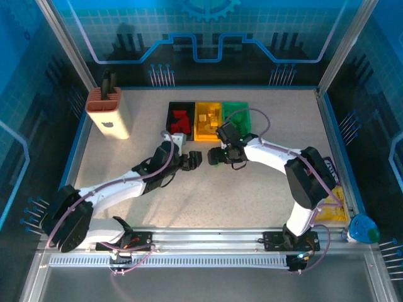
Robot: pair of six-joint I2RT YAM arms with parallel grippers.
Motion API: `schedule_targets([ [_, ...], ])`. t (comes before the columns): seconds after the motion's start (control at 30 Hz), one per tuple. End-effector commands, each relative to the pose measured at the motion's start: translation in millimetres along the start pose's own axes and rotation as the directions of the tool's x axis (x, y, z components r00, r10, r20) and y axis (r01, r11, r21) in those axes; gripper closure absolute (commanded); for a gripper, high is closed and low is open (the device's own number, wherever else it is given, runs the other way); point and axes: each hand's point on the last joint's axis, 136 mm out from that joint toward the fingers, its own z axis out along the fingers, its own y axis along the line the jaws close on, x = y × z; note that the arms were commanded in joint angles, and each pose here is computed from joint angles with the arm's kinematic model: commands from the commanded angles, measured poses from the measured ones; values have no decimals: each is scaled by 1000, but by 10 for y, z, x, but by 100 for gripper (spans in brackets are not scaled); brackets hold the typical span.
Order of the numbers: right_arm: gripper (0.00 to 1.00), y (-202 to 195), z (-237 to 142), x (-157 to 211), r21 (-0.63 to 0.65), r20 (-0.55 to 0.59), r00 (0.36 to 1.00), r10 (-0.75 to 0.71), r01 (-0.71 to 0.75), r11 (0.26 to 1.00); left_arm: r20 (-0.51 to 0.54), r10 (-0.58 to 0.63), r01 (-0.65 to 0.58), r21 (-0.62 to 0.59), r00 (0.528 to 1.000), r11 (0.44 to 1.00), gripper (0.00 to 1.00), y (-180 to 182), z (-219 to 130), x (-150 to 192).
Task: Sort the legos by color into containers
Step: Pick up the lego from the center of the table.
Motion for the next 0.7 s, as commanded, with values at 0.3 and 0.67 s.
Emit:
schedule_targets([
  [0.3, 23, -15, 305, 123, 156, -91, 992, 92, -77, 985, 60, -61, 67, -115, 996, 991, 23, 382, -322, 116],
  [0.67, 25, 72, 535, 85, 181, -129, 990, 56, -32, 983, 54, -67, 74, -132, 996, 989, 23, 456, -367, 199],
])
